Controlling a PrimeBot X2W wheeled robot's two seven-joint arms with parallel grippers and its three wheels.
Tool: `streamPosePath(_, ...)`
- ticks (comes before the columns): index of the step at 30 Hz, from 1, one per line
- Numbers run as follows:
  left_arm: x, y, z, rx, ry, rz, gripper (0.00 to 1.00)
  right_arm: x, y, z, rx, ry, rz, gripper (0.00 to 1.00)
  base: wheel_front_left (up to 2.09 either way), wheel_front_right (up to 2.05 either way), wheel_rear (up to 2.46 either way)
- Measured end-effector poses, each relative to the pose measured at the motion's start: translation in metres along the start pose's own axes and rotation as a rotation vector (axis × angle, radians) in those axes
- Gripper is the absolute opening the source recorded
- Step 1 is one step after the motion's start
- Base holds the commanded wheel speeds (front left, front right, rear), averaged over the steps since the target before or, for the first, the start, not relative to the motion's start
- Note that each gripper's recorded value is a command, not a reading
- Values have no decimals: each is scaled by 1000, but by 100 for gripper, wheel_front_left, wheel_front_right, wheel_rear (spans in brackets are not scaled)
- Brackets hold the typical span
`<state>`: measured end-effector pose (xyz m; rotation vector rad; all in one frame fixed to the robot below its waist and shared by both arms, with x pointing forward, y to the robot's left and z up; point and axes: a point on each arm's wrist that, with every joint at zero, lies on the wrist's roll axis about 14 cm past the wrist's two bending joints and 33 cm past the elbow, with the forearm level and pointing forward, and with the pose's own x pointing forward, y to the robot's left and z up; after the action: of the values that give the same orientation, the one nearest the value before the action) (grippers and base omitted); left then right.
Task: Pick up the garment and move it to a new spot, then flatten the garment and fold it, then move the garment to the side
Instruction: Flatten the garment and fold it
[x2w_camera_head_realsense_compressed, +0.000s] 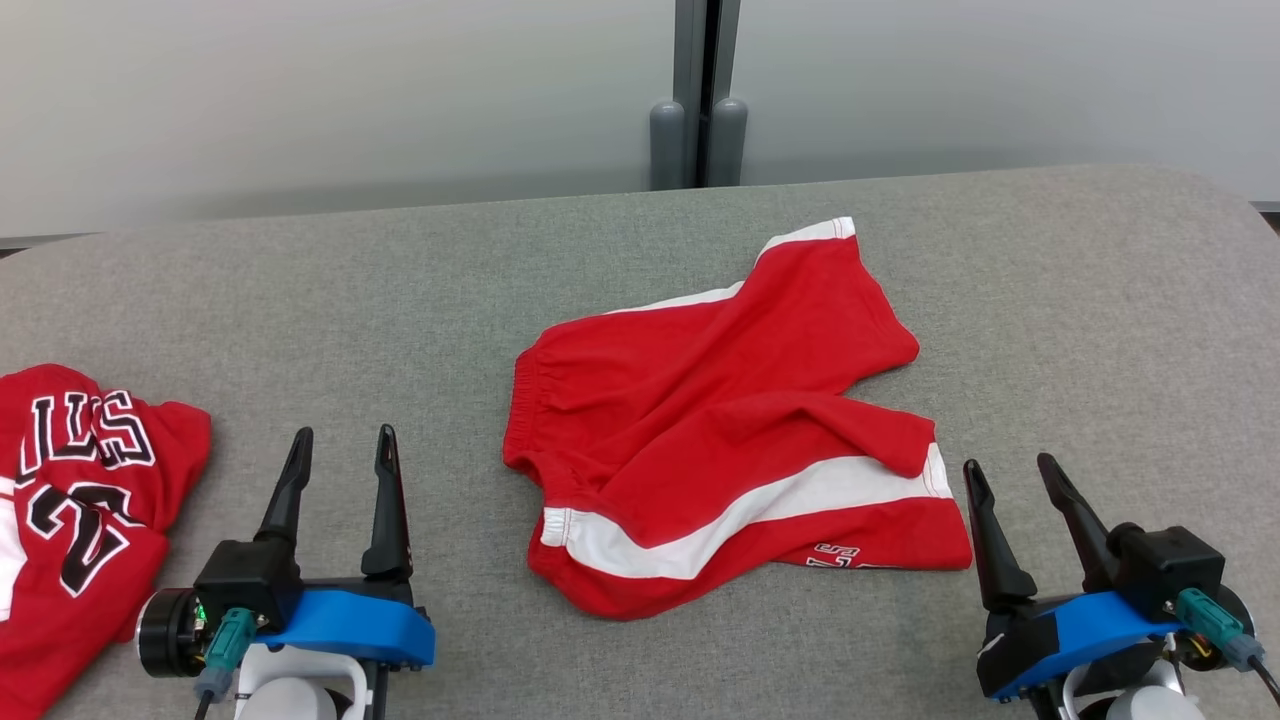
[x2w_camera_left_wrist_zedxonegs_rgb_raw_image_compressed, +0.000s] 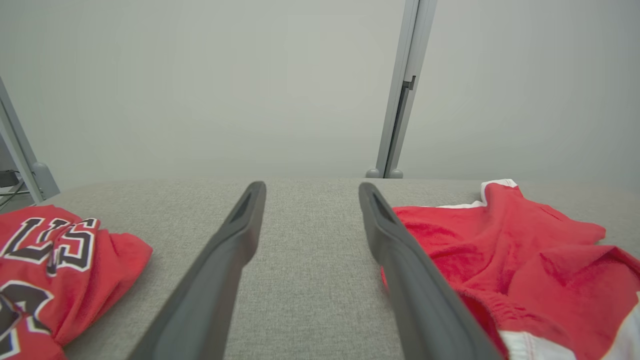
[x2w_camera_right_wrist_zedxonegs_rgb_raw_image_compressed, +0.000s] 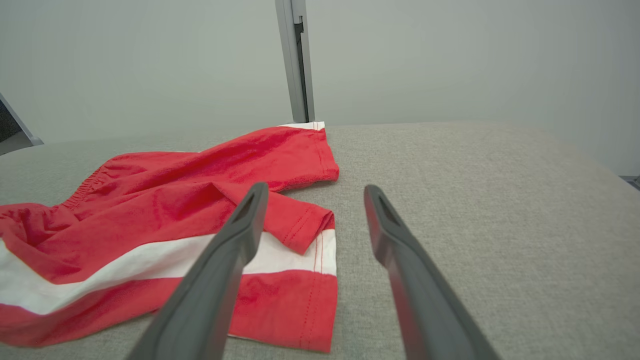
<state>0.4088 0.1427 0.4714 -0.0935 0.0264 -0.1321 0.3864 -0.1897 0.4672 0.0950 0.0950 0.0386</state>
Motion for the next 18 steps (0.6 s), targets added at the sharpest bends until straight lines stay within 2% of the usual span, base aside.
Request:
streamPosePath(5,1,-12,-3,1,10,-42,100,1,1,2,-2,0,-1,100,0,0,0)
streamPosePath(18,-10,-90,-44,-3,141,-300,100,1,2,-3,11,14,-2,100,0,0,0)
